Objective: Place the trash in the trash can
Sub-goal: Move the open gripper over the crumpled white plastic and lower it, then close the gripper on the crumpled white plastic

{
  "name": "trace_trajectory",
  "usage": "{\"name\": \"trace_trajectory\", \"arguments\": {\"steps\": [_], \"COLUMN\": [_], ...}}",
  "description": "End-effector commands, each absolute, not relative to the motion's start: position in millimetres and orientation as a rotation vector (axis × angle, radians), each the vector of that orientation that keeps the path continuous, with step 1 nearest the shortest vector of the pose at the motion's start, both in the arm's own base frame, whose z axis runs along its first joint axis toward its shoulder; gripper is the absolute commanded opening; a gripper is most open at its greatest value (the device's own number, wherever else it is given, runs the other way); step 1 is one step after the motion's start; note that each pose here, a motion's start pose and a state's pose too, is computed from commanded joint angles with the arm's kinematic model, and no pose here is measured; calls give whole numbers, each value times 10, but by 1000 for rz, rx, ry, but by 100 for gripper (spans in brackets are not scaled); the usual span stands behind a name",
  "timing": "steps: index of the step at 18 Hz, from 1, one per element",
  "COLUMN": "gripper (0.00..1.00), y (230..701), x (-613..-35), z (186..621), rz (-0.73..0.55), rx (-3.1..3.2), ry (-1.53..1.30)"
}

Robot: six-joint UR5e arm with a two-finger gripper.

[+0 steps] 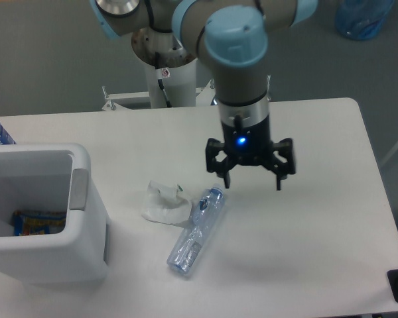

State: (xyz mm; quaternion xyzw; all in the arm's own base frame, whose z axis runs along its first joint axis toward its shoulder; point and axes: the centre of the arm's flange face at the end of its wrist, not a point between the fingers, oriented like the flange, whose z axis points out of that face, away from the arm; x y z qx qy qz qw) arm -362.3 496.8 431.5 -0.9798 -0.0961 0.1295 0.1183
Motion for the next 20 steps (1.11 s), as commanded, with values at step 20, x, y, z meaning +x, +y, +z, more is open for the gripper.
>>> {"name": "trace_trajectory", "arguments": {"steps": [20], "gripper": [100], "y": [5074], "x": [-2771], "z": [3504], "rz": [308], "rx": [-2962], "ry": [-15]}}
